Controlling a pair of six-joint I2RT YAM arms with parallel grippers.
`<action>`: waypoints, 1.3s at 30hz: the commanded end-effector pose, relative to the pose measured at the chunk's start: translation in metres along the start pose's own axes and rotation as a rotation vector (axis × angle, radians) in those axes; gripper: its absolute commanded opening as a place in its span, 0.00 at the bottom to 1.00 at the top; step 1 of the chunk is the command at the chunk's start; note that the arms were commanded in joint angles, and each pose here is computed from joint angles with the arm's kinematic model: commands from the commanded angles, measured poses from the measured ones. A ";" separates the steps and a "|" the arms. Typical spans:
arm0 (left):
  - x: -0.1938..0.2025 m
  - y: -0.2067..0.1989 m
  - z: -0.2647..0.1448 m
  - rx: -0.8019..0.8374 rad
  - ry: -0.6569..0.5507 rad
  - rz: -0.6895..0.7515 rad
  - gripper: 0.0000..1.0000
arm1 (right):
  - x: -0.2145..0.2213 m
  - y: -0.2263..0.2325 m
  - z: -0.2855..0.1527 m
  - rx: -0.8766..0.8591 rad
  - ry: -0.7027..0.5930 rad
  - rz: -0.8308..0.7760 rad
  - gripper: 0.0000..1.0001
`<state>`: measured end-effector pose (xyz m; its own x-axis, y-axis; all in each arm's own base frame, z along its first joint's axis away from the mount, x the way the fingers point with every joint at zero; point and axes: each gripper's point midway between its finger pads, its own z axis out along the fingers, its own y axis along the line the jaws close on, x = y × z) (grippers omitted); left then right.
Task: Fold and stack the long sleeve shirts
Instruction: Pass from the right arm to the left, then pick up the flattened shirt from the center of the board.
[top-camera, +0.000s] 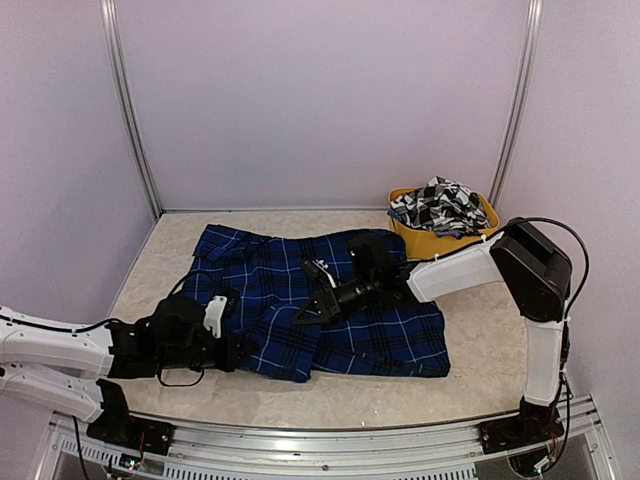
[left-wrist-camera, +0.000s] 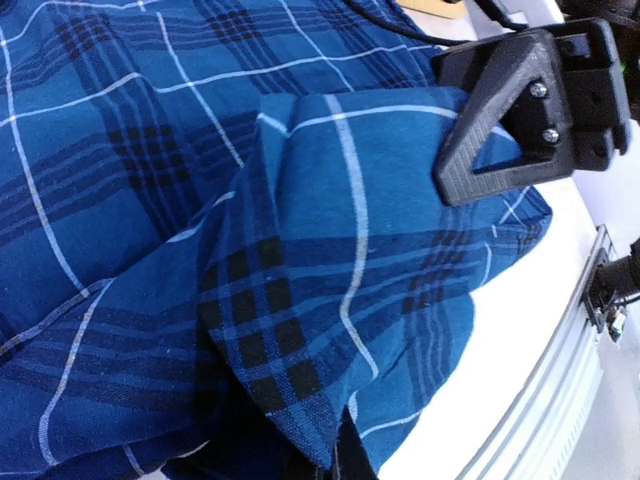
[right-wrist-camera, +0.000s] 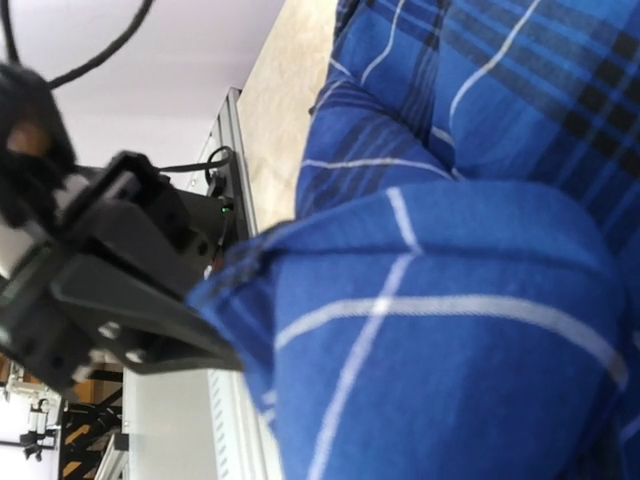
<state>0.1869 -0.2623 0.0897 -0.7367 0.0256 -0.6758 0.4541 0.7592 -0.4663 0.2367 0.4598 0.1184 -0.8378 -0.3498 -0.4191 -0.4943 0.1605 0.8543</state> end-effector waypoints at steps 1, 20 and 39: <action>-0.031 -0.024 -0.014 0.105 -0.092 0.005 0.00 | -0.007 -0.001 -0.002 -0.009 -0.012 -0.028 0.12; -0.222 -0.028 -0.109 0.050 -0.439 -0.101 0.00 | 0.027 -0.020 -0.153 0.631 -0.118 -0.136 0.76; -0.229 -0.034 -0.106 0.077 -0.408 -0.084 0.00 | 0.039 -0.090 -0.234 0.977 -0.186 -0.032 0.80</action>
<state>0.2867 -0.2249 0.3088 -0.5402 -0.3053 -0.7842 0.4250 0.7054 -0.5673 0.2826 0.2355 0.1180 -0.7857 -0.2488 -0.5664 -0.4726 0.8322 0.2900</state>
